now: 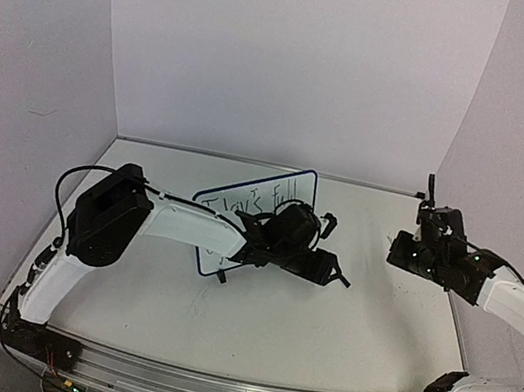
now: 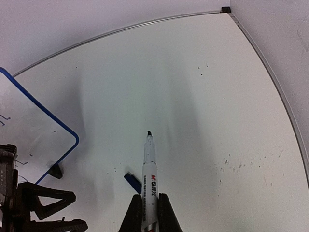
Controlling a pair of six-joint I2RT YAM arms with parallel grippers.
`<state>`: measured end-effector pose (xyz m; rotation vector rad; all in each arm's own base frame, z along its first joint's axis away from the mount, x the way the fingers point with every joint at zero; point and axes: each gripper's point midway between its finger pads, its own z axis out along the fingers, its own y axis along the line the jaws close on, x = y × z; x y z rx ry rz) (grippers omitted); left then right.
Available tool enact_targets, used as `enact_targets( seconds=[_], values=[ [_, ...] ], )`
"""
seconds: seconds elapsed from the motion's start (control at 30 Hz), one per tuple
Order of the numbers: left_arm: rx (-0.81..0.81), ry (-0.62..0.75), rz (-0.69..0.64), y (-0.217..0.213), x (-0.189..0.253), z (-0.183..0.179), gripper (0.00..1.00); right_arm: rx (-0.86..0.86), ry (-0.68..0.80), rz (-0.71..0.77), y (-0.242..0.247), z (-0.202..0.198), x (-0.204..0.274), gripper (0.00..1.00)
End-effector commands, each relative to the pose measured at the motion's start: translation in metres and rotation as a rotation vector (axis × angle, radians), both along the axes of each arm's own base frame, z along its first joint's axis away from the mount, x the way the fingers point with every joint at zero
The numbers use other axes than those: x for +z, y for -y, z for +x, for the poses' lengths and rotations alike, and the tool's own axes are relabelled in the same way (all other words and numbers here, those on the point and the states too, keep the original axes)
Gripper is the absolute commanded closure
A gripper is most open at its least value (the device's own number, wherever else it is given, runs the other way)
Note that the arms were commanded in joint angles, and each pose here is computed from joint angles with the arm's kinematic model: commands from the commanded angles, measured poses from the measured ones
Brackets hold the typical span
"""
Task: Write a sentence on the whiteboard
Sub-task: Pass from the right arm to the left
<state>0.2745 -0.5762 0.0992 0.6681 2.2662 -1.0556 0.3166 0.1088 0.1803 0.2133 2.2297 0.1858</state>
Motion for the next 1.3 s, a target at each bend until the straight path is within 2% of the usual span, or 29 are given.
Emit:
enact_targets(
  seconds=[0.0,0.1,0.3,0.33,0.37,0.57,0.73,0.93,1.27],
  values=[
    [0.128,-0.015,-0.067,0.02,0.01,0.024,0.37,-0.033,0.101,0.031,0.003,0.011,0.01,1.0],
    [0.103,0.026,-0.131,0.025,0.023,0.019,0.37,-0.021,0.111,0.068,0.0,0.01,0.006,1.0],
    [0.056,0.15,-0.292,0.001,0.1,-0.011,0.37,0.153,0.463,0.396,-0.019,-0.027,0.057,1.0],
    [0.056,0.154,-0.302,-0.002,0.105,-0.013,0.37,0.16,0.474,0.405,-0.02,-0.028,0.059,1.0],
    [0.05,0.179,-0.379,-0.014,0.139,-0.021,0.37,0.186,0.538,0.469,-0.02,-0.038,0.075,1.0],
    [-0.047,0.206,-0.635,-0.029,0.223,-0.05,0.35,0.338,0.602,0.676,-0.047,-0.051,0.107,1.0],
    [-0.121,0.214,-0.803,-0.038,0.266,-0.067,0.33,0.437,0.658,0.798,-0.064,-0.055,0.135,1.0],
    [-0.123,0.182,-0.804,-0.03,0.272,-0.065,0.33,0.53,0.684,0.886,-0.079,-0.061,0.156,1.0],
    [-0.104,0.174,-0.817,-0.018,0.284,-0.056,0.32,0.67,0.69,0.903,-0.11,-0.075,0.172,1.0]
  ],
)
